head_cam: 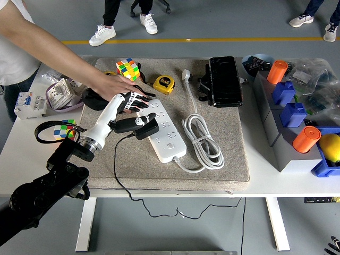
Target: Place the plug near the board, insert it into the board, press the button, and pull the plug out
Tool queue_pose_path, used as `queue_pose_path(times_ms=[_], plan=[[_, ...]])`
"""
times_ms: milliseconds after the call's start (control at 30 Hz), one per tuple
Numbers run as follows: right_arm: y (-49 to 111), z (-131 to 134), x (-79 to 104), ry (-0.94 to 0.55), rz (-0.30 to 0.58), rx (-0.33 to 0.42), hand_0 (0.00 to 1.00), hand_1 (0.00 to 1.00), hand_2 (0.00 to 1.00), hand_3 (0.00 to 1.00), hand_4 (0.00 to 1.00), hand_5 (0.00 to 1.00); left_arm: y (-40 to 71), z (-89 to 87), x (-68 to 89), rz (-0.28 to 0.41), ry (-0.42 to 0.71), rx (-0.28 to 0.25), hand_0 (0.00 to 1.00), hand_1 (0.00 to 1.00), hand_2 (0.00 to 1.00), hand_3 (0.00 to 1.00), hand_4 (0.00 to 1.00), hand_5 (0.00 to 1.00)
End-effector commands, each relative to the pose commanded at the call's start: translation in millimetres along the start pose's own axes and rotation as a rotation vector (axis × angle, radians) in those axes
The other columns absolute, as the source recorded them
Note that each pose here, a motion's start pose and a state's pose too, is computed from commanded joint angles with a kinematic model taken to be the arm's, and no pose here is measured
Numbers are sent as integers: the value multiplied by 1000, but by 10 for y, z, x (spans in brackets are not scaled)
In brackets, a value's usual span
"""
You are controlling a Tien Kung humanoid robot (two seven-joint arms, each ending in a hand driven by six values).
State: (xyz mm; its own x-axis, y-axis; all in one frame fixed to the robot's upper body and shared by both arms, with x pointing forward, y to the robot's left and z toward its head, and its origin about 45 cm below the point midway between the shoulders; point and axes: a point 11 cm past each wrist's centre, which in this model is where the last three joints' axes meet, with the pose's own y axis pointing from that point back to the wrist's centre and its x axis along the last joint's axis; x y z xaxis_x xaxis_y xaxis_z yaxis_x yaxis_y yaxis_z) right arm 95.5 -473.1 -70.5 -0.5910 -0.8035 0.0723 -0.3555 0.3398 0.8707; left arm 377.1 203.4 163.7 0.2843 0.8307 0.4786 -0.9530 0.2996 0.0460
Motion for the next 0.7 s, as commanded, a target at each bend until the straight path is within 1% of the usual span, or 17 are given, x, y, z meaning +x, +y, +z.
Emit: queue_pose_path(times_ms=[33, 67, 133, 267, 300, 467, 500, 633, 667, 700], plan=[[0, 0, 1, 0, 0, 0, 594, 644, 584, 494, 771, 494, 1, 3, 1, -2, -7, -2, 631, 665, 600, 594, 880, 291], [0, 2, 1, 0, 0, 0, 593, 644, 584, 495, 771, 495, 3, 10, 2, -4, -6, -3, 524, 616, 588, 601, 887, 289], [0, 3, 2, 1, 0, 0, 593, 644, 584, 495, 771, 495, 6, 52, -2, -12, -12, -13, 524, 616, 588, 601, 887, 289], [0, 4, 1, 3, -1, -1, 593, 644, 584, 495, 771, 495, 12, 162, -43, -56, -34, -24, 524, 616, 588, 601, 887, 289], [0, 2, 1, 3, -1, -1, 594, 644, 584, 493, 771, 495, 16, 201, -62, -73, -52, -27, 272, 420, 482, 622, 882, 208], [0, -5, 3, 7, -1, 0, 594, 644, 584, 493, 771, 495, 37, 352, -144, -148, -134, -23, 272, 420, 482, 622, 882, 208], [0, -7, 3, 7, -1, 0, 594, 644, 584, 494, 771, 494, 40, 373, -163, -165, -154, -16, 130, 183, 234, 678, 724, 71], [0, -11, 7, 8, 0, 0, 594, 644, 584, 494, 771, 494, 54, 418, -213, -223, -206, 17, 130, 183, 234, 678, 724, 71], [0, -14, 8, 9, 0, 0, 594, 645, 584, 493, 771, 494, 58, 425, -228, -242, -223, 30, 89, 113, 157, 823, 761, 2], [0, -16, 10, 10, 0, 0, 594, 645, 584, 493, 771, 494, 62, 426, -242, -259, -239, 43, 89, 113, 157, 823, 761, 2]])
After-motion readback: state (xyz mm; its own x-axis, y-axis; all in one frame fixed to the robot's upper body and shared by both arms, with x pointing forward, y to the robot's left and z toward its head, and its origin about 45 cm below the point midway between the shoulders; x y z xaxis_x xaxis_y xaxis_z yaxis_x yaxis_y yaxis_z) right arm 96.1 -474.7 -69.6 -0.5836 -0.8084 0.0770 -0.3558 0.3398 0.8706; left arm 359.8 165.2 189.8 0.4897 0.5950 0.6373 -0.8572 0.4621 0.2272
